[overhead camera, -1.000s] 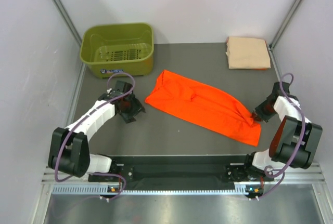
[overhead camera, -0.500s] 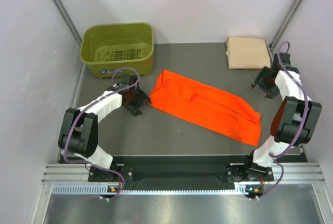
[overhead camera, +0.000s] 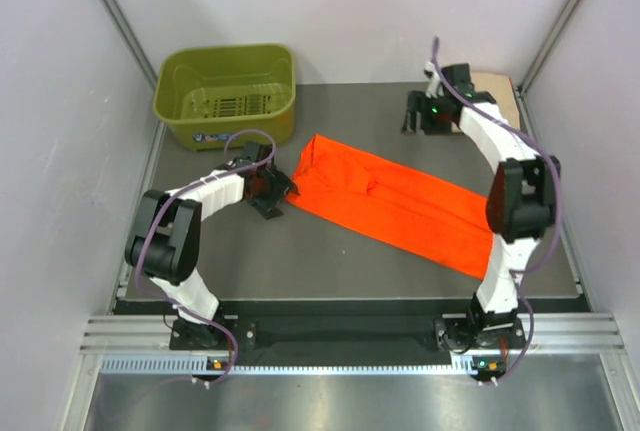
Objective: Fold and stack the t-shirts
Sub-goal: Fold the tshirt
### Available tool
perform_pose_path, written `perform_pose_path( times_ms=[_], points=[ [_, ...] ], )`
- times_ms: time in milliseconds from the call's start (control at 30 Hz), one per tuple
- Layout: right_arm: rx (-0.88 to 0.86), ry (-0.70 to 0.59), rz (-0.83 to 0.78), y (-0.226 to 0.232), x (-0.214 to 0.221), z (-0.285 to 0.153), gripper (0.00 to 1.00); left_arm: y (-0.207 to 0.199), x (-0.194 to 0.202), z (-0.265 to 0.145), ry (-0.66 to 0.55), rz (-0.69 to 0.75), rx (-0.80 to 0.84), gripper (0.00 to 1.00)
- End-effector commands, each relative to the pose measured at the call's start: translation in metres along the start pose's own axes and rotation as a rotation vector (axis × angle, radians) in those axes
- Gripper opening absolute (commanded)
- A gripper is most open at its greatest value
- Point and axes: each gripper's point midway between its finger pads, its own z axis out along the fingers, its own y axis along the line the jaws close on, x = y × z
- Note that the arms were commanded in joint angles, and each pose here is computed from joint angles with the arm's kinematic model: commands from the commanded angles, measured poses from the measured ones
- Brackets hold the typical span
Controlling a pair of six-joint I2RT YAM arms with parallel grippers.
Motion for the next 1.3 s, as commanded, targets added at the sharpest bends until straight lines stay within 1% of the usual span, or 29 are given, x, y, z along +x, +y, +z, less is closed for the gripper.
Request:
perform_pose_path(
  times_ms=[0, 33, 67, 100, 133, 167, 233, 267, 300, 400, 433, 467, 600, 767, 933, 1000, 1067, 1167, 1267],
  points=[
    [-0.243, -0.115, -0.192, 0.068, -0.053, 0.025, 0.71, -0.031, -0.013, 0.001, -0.044, -0.018, 0.095, 0.73],
    [-0.296, -0.155, -0.211, 0.085, -0.072, 0.023, 0.71, -0.032, -0.014, 0.001, -0.048, -0.021, 0.094, 0.73],
    [-0.329, -0.141, -0.216, 0.092, -0.07, 0.042, 0.71, -0.033, -0.015, 0.002, -0.053, -0.018, 0.095, 0.73],
    [-0.369, -0.148, -0.231, 0.109, -0.072, 0.046, 0.71, -0.032, -0.017, 0.003, -0.065, -0.02, 0.091, 0.73],
    [-0.413, -0.176, -0.246, 0.124, -0.083, 0.045, 0.7, -0.032, -0.018, 0.004, -0.074, -0.02, 0.088, 0.73],
    [-0.435, -0.158, -0.241, 0.128, -0.078, 0.061, 0.7, -0.03, -0.02, 0.004, -0.082, -0.02, 0.084, 0.73],
    [-0.501, -0.186, -0.251, 0.152, -0.084, 0.068, 0.69, -0.027, -0.021, 0.006, -0.097, -0.029, 0.075, 0.73],
    [-0.51, -0.176, -0.233, 0.155, -0.079, 0.081, 0.68, -0.027, -0.022, 0.007, -0.101, -0.03, 0.077, 0.72],
    [-0.533, -0.193, -0.235, 0.165, -0.081, 0.086, 0.66, -0.024, -0.022, 0.009, -0.105, -0.034, 0.068, 0.72],
    [-0.605, -0.163, -0.173, 0.181, -0.071, 0.103, 0.62, -0.024, -0.024, 0.011, -0.114, -0.032, 0.062, 0.71],
    [-0.63, -0.164, -0.172, 0.187, -0.071, 0.103, 0.61, -0.022, -0.027, 0.011, -0.128, -0.031, 0.055, 0.7],
    [-0.635, -0.139, -0.165, 0.19, -0.062, 0.113, 0.6, -0.021, -0.027, 0.011, -0.134, -0.03, 0.054, 0.69],
    [-0.665, -0.096, -0.189, 0.213, -0.042, 0.124, 0.57, -0.02, -0.03, 0.016, -0.146, -0.031, 0.051, 0.68],
    [-0.687, -0.072, -0.182, 0.23, -0.028, 0.137, 0.53, -0.018, -0.03, 0.025, -0.139, -0.038, 0.045, 0.65],
    [-0.693, -0.049, -0.171, 0.234, -0.018, 0.148, 0.53, -0.018, -0.031, 0.029, -0.143, -0.02, 0.044, 0.6],
    [-0.699, -0.04, -0.166, 0.237, -0.014, 0.151, 0.52, -0.015, -0.037, 0.03, -0.173, -0.011, 0.028, 0.59],
    [-0.699, -0.034, -0.166, 0.239, -0.01, 0.155, 0.52, -0.015, -0.038, 0.03, -0.179, -0.006, 0.028, 0.57],
    [-0.707, -0.017, -0.16, 0.243, -0.003, 0.161, 0.5, -0.014, -0.038, 0.032, -0.179, 0.001, 0.025, 0.49],
    [-0.702, -0.005, -0.16, 0.245, 0.003, 0.166, 0.5, -0.012, -0.036, 0.032, -0.181, 0.003, 0.03, 0.49]
  ],
)
